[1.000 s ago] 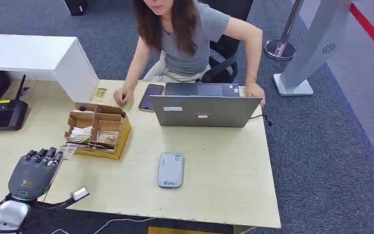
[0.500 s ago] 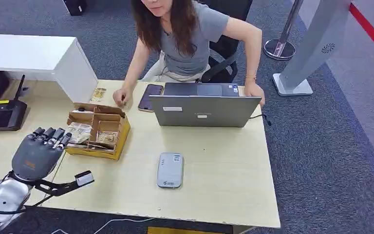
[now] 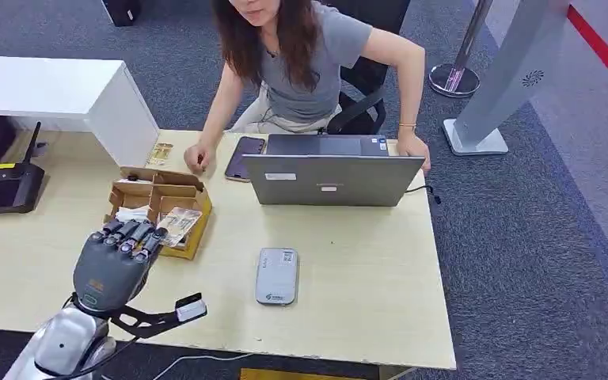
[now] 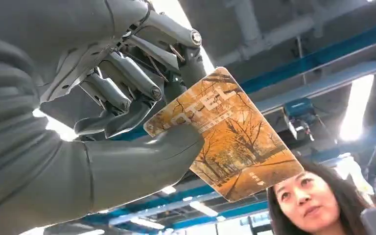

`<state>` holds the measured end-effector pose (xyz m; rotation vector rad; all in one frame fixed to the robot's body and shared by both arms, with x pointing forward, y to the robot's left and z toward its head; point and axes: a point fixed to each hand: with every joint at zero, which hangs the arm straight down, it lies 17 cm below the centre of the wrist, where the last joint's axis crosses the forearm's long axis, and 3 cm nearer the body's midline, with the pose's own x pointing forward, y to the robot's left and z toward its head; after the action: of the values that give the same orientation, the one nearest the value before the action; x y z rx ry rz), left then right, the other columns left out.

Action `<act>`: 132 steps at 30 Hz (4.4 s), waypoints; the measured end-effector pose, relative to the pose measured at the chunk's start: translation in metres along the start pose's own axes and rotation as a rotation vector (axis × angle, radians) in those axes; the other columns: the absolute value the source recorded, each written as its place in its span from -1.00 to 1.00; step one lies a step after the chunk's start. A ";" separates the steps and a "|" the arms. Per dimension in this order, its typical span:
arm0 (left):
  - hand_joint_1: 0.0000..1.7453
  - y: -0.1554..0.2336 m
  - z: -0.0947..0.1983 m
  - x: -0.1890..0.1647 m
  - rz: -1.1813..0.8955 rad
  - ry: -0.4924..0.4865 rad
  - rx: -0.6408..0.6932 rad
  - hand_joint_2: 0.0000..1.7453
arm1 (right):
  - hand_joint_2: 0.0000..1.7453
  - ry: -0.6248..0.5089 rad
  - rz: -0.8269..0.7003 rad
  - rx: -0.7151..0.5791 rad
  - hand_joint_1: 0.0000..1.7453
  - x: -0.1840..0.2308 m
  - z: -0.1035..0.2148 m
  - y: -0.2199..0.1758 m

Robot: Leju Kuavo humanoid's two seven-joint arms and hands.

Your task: Pass the card to the sensor for recognition and then transmit it.

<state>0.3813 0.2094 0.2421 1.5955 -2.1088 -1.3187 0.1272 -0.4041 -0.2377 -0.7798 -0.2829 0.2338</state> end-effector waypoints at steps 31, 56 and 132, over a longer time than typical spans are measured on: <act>1.00 -0.037 0.005 0.023 0.134 0.091 -0.059 1.00 | 1.00 0.000 0.018 -0.008 -1.00 0.000 -0.002 -0.003; 1.00 -0.081 0.011 0.040 0.160 0.132 -0.171 1.00 | 1.00 -0.039 0.068 -0.002 -1.00 0.008 -0.005 -0.006; 1.00 -0.167 0.045 0.155 0.257 -0.049 -0.445 1.00 | 1.00 -0.089 0.090 0.016 -1.00 0.040 -0.006 -0.005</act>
<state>0.4045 0.0971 0.0403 1.0857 -1.7988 -1.6003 0.1672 -0.3995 -0.2320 -0.7684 -0.3297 0.3557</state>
